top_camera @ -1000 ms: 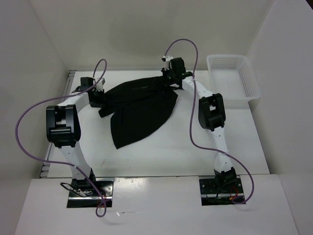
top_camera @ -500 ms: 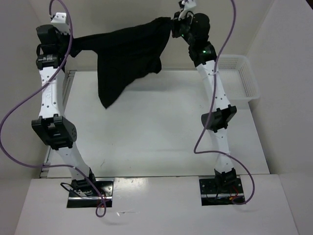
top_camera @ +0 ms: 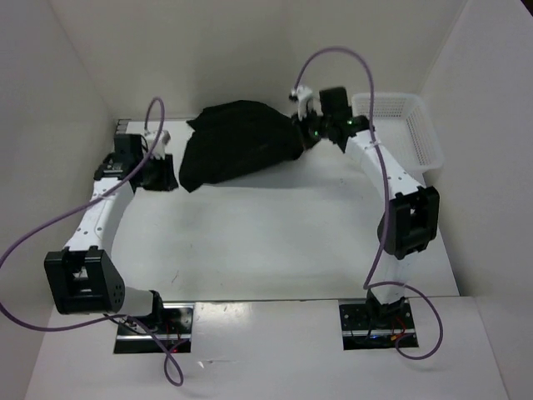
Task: Fold and stack the shorts
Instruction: Flatten the shorts out
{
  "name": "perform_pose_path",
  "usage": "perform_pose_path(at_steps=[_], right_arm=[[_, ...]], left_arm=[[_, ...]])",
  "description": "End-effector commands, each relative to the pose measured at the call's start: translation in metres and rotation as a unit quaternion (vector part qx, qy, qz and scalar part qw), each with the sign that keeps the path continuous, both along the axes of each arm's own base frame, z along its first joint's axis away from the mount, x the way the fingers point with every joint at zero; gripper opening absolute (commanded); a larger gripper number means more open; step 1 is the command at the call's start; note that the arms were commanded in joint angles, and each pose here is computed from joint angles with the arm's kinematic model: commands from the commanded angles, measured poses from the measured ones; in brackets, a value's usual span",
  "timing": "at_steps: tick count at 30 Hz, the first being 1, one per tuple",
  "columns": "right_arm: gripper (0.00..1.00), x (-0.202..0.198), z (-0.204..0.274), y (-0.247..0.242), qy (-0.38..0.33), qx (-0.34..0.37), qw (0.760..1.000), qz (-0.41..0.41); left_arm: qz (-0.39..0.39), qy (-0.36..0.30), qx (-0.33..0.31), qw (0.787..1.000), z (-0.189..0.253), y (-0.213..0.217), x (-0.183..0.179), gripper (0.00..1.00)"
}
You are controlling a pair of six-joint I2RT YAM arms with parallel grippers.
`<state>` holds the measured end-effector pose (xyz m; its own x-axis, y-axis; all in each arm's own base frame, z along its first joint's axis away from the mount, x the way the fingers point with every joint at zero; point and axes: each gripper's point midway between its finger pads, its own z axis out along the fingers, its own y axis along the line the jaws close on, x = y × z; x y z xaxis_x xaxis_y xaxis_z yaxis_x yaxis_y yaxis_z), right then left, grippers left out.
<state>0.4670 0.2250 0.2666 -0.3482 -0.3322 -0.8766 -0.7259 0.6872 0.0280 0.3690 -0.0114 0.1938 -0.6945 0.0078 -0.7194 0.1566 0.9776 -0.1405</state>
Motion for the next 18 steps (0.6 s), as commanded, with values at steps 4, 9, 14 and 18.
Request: perform_pose_path(at_steps=[4, 9, 14, 18], right_arm=[[0.00, -0.089, -0.122, -0.034, 0.113, -0.090, 0.989, 0.041], [0.00, -0.121, -0.164, -0.051, 0.146, -0.126, 0.980, 0.048], [0.00, -0.127, -0.183, -0.064, 0.137, -0.164, 0.975, 0.059], [0.00, -0.130, -0.195, -0.073, 0.138, -0.191, 0.970, 0.062]], left_arm=[[-0.015, 0.126, -0.022, 0.992, -0.077, -0.014, -0.062, 0.54], [-0.020, 0.083, -0.018, 0.996, -0.082, -0.013, -0.011, 0.60], [-0.027, 0.078, -0.032, 0.996, -0.095, -0.011, 0.053, 0.61], [-0.034, 0.107, -0.044, 0.993, -0.121, -0.014, 0.071, 0.61]])
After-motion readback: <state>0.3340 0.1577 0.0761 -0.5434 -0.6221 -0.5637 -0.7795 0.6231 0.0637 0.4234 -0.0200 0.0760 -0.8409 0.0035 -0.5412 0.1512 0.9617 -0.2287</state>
